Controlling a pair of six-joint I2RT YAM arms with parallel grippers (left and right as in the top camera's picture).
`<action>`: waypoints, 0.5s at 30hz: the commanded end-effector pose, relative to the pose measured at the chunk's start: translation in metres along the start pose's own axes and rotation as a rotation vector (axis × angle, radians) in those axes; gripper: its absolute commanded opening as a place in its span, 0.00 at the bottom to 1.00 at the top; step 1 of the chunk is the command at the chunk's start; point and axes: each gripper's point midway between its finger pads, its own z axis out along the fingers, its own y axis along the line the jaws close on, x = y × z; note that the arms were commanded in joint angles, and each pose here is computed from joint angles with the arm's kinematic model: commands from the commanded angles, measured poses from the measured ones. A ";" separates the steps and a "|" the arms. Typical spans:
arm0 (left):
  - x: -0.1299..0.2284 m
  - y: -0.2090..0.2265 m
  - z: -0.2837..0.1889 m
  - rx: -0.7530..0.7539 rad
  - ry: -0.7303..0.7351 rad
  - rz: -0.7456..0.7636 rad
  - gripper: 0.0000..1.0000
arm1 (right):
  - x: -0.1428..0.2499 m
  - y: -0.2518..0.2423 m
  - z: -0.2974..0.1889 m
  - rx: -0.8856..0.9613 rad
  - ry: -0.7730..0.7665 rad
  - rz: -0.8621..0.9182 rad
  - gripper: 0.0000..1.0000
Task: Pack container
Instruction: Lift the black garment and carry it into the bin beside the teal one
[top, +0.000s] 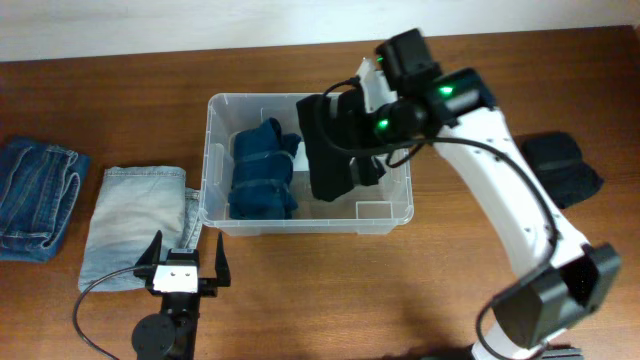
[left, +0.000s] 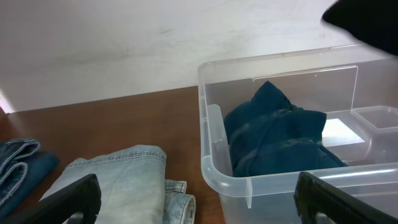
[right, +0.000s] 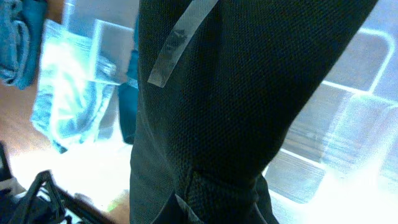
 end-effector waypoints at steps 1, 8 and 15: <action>0.002 0.000 0.000 0.003 -0.002 0.016 0.99 | -0.005 0.001 0.013 0.019 0.003 0.060 0.04; 0.002 0.000 0.000 0.003 -0.002 0.016 0.99 | -0.001 -0.004 0.055 0.042 0.071 0.126 0.04; 0.002 0.000 0.000 0.003 -0.002 0.016 0.99 | 0.002 -0.011 0.083 0.054 0.116 0.139 0.04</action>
